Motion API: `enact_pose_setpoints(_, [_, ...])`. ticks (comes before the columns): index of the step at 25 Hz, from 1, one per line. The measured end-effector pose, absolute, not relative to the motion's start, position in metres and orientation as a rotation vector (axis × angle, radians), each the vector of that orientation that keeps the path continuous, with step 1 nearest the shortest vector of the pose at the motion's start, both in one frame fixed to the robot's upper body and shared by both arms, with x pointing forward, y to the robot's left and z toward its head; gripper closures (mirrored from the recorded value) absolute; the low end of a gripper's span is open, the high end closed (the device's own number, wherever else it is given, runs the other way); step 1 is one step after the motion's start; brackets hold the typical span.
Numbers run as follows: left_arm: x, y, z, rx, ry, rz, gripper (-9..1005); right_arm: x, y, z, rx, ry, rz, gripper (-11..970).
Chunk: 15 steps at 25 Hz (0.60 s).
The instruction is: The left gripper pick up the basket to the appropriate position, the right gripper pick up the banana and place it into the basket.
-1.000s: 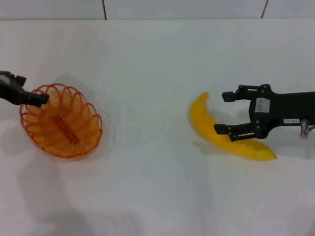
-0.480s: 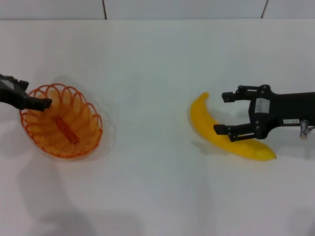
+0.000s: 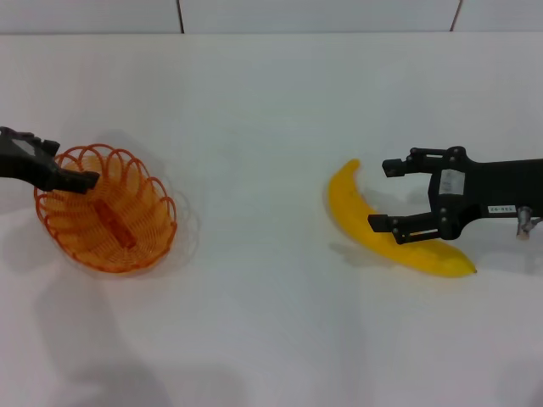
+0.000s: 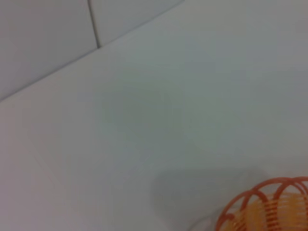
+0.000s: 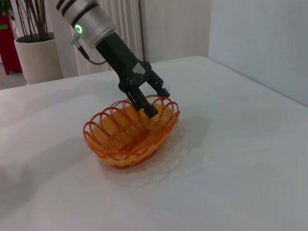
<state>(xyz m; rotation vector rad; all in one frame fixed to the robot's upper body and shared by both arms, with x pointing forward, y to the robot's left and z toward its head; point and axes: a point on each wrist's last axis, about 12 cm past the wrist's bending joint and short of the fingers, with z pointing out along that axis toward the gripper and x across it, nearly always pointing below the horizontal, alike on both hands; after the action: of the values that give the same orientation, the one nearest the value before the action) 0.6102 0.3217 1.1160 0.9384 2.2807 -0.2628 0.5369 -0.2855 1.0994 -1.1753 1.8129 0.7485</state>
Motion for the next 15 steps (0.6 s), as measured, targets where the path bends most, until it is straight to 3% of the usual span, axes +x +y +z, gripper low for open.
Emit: enact_pose_setpoints(15, [0.6113,0.3202,1.1124,0.953,2.274,-0.252,174,0.5376,-0.2850,1.0999,-1.175,1.812,0.750,92])
